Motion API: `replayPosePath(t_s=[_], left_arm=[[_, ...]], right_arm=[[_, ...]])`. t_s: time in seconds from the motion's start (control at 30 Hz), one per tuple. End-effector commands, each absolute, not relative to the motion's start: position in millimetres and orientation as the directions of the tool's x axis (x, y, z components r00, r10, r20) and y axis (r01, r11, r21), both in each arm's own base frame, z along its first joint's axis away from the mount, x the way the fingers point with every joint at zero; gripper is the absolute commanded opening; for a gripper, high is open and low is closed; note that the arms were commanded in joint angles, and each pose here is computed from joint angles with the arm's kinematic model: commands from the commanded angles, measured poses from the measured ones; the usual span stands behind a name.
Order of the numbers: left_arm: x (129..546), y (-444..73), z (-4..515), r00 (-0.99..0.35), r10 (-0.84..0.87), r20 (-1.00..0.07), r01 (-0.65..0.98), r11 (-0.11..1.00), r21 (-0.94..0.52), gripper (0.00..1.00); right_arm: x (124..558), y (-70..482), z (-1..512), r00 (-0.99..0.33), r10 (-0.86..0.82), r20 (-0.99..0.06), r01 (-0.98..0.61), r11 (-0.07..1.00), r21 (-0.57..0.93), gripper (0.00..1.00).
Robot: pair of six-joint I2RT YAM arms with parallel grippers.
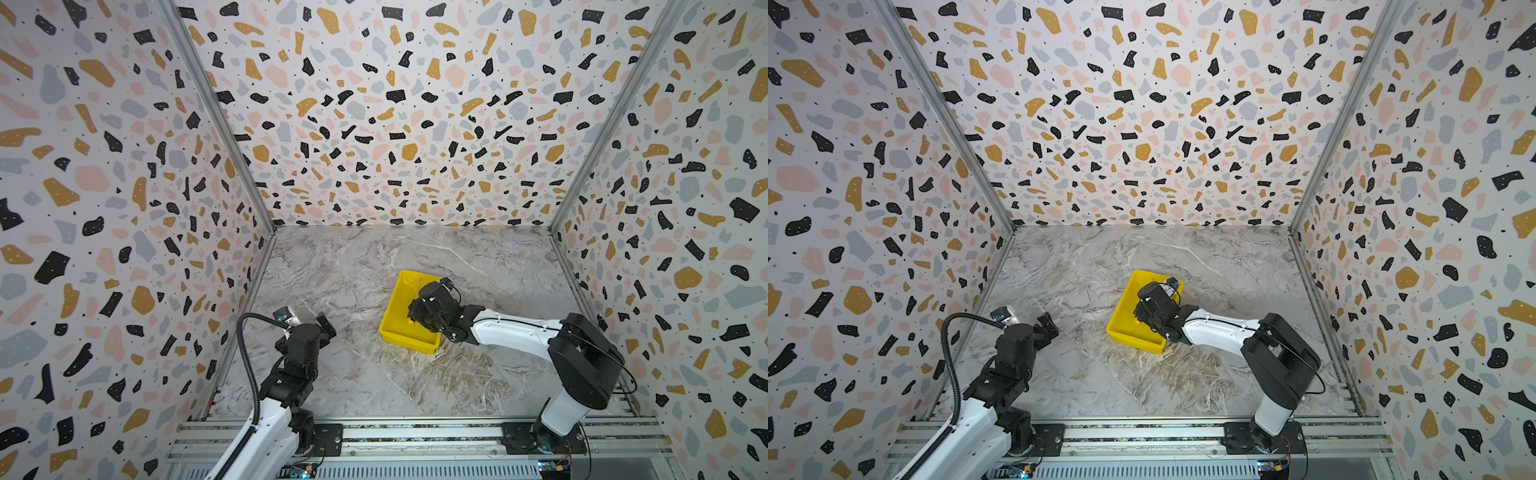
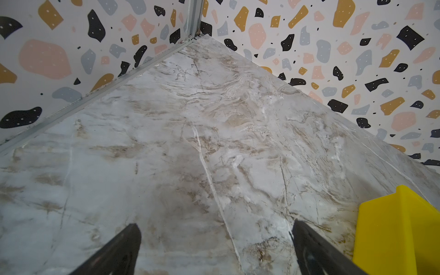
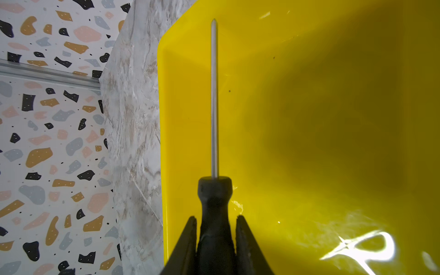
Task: Put the screwdriver in the bin
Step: 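Lift the screwdriver with the right gripper and carry it over the yellow bin, then lower the screwdriver into the yellow bin and open the right gripper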
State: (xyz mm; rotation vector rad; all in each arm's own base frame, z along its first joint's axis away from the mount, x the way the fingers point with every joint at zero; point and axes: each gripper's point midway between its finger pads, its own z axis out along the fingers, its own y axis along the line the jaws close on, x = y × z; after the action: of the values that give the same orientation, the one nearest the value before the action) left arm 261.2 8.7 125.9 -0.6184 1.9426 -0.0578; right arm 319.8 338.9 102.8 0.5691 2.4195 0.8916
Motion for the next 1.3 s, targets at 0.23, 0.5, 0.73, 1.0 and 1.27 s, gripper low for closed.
replayPosePath(t_s=[0.23,0.5,0.73,1.0,1.27], left_arm=[[260,11,126,-0.301,-0.449,-0.841,-0.402,0.860,-0.315,1.00],[260,11,127,-0.299,-0.450,-0.841,-0.398,0.860,-0.319,1.00],[260,11,126,-0.301,-0.451,-0.841,-0.399,0.860,-0.318,1.00],[264,13,128,-0.200,-0.554,-0.808,-0.422,0.793,-0.440,1.00],[309,-77,193,-0.249,-0.618,-0.746,0.064,0.758,-0.649,1.00]], right_arm=[[365,304,71,-0.850,0.403,-0.340,0.129,0.784,0.607,0.00],[390,271,52,-0.924,0.135,-0.359,-0.070,0.860,0.505,0.02],[392,275,70,-0.906,0.213,-0.365,-0.024,0.837,0.547,0.09],[393,295,97,-0.905,0.229,-0.359,-0.048,0.783,0.620,0.48],[390,223,158,-0.810,0.202,-0.550,-0.098,0.878,0.468,0.62]])
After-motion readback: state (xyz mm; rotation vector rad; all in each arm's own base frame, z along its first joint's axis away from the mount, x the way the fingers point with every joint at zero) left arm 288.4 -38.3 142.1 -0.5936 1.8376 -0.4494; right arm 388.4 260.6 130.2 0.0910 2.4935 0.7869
